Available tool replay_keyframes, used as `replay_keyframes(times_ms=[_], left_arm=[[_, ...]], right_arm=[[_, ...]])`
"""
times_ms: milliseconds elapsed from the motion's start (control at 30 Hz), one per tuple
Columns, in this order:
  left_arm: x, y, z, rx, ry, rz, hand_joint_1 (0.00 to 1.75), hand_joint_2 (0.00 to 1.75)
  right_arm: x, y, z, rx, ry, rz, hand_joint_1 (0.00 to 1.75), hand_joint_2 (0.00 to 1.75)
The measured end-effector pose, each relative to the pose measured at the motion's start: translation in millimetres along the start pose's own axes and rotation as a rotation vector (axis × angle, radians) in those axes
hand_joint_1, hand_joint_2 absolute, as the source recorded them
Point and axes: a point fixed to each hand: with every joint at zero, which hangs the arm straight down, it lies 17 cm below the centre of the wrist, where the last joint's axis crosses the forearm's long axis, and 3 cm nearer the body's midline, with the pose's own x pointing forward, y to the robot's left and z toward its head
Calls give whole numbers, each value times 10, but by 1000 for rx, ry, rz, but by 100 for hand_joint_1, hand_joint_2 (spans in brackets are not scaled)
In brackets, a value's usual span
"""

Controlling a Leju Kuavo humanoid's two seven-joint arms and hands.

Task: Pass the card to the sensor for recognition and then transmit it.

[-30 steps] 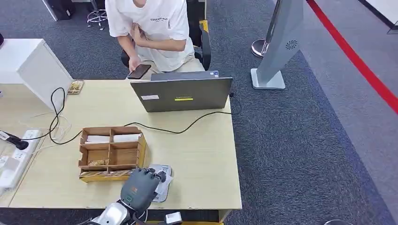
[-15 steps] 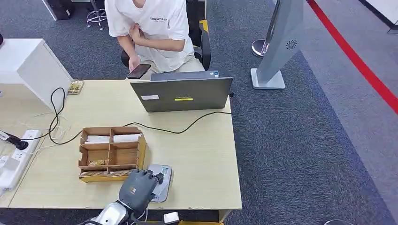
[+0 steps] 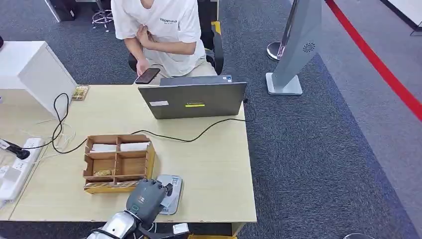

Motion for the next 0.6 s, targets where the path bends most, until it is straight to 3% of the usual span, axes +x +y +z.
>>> replay_keyframes(times_ms=[600], left_arm=[[-110,29,-49,-17,13,1,175,175]], right_arm=[[1,34,5,7,-1,1,0,0]])
